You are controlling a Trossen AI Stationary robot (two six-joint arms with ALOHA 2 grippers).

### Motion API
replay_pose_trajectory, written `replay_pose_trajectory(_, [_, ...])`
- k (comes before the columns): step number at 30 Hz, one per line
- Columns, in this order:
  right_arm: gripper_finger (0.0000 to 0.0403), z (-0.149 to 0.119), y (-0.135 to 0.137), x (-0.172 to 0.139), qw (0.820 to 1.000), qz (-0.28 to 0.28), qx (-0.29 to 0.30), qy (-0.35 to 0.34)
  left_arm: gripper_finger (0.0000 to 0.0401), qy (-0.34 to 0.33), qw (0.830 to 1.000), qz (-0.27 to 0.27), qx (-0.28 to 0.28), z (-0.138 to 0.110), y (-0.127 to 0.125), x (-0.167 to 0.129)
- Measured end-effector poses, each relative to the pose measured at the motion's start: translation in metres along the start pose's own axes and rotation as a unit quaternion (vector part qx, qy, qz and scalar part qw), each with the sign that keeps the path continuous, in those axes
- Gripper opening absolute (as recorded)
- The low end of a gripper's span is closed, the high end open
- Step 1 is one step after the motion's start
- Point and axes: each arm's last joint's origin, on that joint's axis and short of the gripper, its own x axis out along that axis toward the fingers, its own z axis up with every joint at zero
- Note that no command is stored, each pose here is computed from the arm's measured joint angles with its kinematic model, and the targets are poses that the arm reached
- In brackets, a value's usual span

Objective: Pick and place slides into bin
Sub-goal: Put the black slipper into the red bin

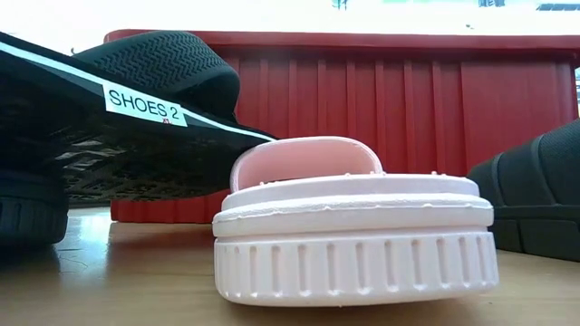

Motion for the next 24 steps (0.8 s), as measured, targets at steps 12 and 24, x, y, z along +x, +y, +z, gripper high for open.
replay_pose_trajectory(12, [0.0164,0.001,0.002,0.000,0.998,0.040,0.047,-0.018,0.0134,0.051,0.998,0.041,0.015,-0.044,-0.037,0.055])
replay_pose_trajectory(24, [0.0164,0.001,0.002,0.000,0.998,0.040,0.045,-0.018,0.0134,0.064,0.992,0.108,-0.008,-0.049,-0.030,0.099])
